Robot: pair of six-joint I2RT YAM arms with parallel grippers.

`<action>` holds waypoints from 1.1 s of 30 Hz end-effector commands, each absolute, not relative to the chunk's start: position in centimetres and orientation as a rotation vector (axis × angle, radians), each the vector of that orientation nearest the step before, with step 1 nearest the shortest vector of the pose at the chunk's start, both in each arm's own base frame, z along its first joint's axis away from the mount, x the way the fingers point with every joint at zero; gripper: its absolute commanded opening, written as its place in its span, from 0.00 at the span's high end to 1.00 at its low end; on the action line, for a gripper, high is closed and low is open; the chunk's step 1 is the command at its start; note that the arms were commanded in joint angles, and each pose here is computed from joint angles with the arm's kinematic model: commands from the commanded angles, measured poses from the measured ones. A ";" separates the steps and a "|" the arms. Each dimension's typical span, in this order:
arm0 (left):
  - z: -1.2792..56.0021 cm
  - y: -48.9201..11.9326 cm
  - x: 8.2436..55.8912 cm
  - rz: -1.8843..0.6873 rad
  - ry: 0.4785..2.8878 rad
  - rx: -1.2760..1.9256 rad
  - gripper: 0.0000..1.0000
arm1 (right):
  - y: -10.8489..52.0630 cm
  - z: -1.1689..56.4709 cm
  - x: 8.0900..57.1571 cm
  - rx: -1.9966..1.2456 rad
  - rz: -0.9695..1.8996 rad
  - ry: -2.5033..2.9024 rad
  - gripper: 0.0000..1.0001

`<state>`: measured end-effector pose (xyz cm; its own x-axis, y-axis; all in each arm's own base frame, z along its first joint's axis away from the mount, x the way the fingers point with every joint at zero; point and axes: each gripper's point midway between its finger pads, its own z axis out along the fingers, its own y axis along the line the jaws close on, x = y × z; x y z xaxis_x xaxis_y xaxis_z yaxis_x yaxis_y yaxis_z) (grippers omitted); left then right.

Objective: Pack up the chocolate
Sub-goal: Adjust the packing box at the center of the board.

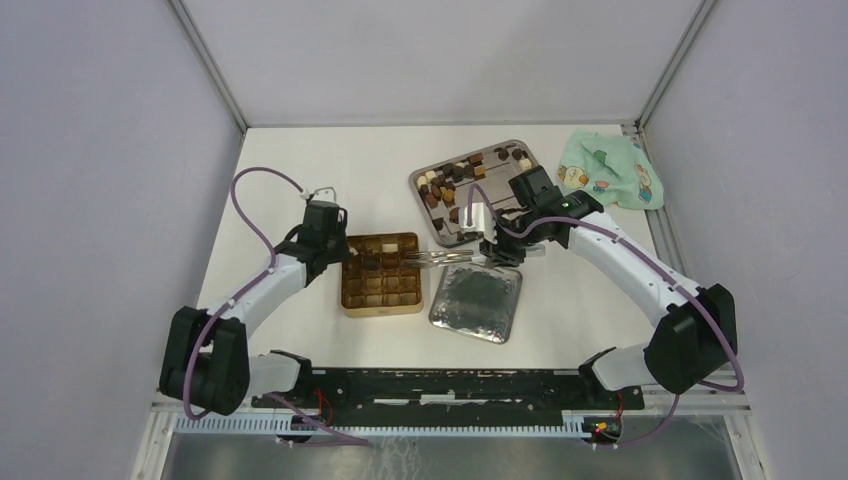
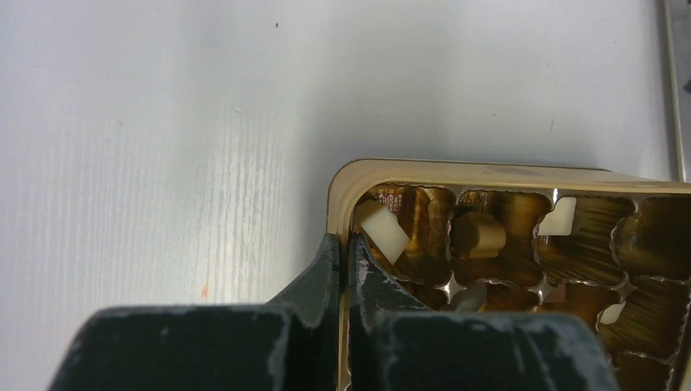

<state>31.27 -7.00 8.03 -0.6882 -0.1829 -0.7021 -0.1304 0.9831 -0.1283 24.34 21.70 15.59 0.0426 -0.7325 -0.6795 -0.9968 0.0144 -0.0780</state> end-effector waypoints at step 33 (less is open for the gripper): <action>22.2 -8.9 28.1 -0.490 1.953 -0.400 0.36 | 22.1 12.3 24.9 -1.824 0.623 1.793 0.83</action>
